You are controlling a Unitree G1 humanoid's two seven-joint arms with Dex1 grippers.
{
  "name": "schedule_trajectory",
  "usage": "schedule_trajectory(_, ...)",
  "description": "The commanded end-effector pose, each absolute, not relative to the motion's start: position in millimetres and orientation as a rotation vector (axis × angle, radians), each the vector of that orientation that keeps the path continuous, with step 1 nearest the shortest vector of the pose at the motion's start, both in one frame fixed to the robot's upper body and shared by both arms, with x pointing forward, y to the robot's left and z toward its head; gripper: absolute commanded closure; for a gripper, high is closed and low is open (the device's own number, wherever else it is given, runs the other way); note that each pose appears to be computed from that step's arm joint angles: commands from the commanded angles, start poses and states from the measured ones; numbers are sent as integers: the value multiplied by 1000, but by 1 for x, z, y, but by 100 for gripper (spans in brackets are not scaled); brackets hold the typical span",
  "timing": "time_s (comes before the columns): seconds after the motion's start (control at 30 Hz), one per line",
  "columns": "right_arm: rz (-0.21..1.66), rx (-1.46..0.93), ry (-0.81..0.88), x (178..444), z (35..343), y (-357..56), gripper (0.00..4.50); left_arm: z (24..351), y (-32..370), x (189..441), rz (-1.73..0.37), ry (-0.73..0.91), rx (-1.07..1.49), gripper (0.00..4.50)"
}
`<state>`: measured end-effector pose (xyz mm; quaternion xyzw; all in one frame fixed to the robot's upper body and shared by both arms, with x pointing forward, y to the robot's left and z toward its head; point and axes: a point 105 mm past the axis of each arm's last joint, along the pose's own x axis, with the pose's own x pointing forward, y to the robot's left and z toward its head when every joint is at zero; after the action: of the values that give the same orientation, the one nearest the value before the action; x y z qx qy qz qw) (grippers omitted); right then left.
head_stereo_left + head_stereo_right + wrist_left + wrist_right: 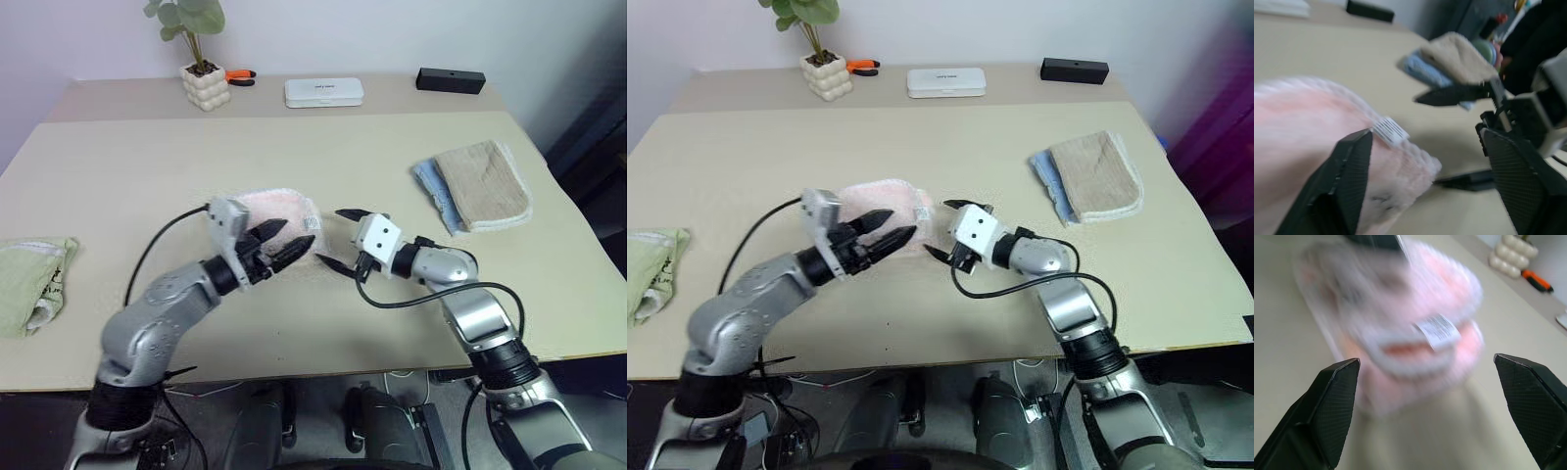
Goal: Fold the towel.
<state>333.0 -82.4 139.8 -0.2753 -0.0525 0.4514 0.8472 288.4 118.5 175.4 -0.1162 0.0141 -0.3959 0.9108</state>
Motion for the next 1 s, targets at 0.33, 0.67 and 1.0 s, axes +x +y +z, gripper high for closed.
schedule_trajectory(0.33, 971, -226, -263, 343, 208, -41, 447, 192, 177, 324, -432, -110, -37, 340)
schedule_trajectory(0.67, 964, -317, 52, 358, 127, -4, 447, 123, 140, 336, -557, 81, 81, 340)
schedule_trajectory(1.0, 964, -263, -39, 355, 155, -22, 369, 161, 174, 325, -435, -74, -110, 340)
